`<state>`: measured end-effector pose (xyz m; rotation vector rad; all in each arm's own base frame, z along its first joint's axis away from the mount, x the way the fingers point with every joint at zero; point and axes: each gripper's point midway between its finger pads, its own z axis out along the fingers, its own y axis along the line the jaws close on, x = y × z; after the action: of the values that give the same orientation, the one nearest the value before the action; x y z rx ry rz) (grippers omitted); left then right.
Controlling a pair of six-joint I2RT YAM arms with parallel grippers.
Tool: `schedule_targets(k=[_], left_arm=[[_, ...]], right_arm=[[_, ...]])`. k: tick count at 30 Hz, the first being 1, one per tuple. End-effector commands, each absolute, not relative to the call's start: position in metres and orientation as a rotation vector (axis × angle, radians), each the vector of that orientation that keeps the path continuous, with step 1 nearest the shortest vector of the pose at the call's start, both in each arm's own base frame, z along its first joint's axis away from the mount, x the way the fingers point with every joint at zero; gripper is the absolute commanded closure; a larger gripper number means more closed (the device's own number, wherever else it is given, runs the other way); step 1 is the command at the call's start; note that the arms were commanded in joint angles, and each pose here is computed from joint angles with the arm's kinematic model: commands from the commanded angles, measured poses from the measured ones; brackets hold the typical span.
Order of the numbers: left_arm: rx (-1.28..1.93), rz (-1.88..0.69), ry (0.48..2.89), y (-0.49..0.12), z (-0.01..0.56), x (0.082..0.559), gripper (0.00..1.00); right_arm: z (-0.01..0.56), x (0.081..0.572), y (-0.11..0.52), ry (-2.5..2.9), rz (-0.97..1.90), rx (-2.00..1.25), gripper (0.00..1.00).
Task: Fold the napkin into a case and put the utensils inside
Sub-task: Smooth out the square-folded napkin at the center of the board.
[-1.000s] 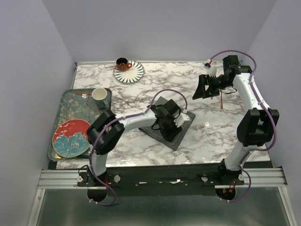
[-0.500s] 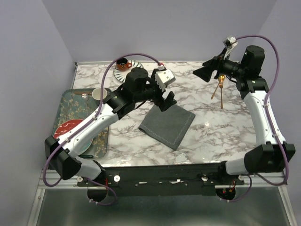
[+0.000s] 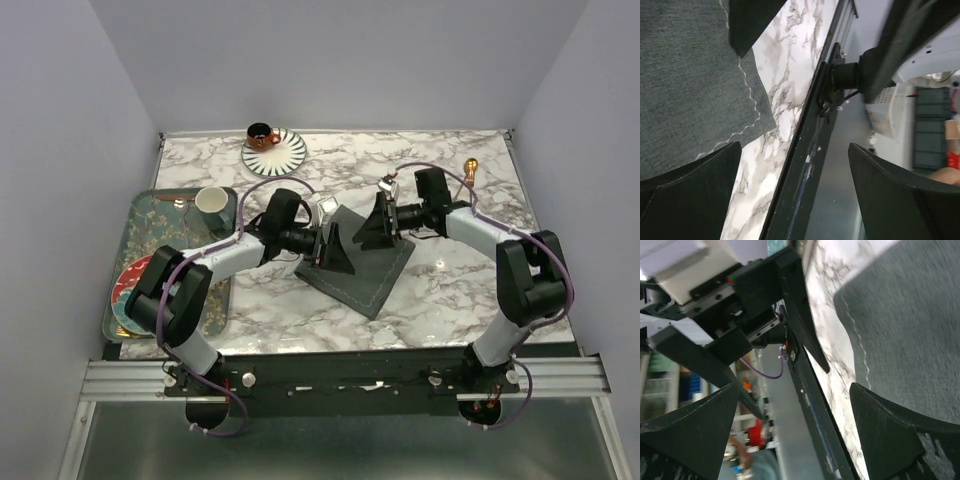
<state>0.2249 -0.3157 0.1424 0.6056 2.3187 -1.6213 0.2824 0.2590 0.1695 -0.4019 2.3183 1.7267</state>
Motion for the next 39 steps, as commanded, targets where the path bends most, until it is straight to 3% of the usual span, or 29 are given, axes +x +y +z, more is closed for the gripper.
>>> schedule_targets(k=[1, 9, 16, 23, 26, 32, 39], left_arm=[[0.554, -1.875, 2.23, -0.319, 0.146, 0.228, 0.01], [0.371, -1.866, 2.342, -0.297, 0.092, 0.262, 0.02], [0.26, -1.787, 2.5, -0.279, 0.046, 0.258, 0.04], [0.232, -1.786, 2.569, -0.268, 0.018, 0.25, 0.06], [0.312, -1.819, 2.532, -0.271, 0.038, 0.248, 0.09], [0.492, -1.702, 2.304, -0.288, 0.14, 0.289, 0.13], [0.268, -1.632, 2.226, -0.331, 0.177, 0.376, 0.13]], right_arm=[[0.133, 0.274, 0.261, 2.417, 1.886, -0.275, 0.0], [0.061, 0.262, 0.251, 2.651, 1.718, -0.186, 0.0], [0.021, 0.26, 0.235, 2.836, 1.471, -0.112, 0.0], [0.005, 0.249, 0.227, 2.92, 1.432, -0.068, 0.0], [0.027, 0.25, 0.232, 2.838, 1.525, -0.168, 0.0], [0.152, 0.283, 0.251, 2.389, 1.705, -0.469, 0.0], [0.159, 0.337, 0.229, 2.372, 1.682, -0.23, 0.0]])
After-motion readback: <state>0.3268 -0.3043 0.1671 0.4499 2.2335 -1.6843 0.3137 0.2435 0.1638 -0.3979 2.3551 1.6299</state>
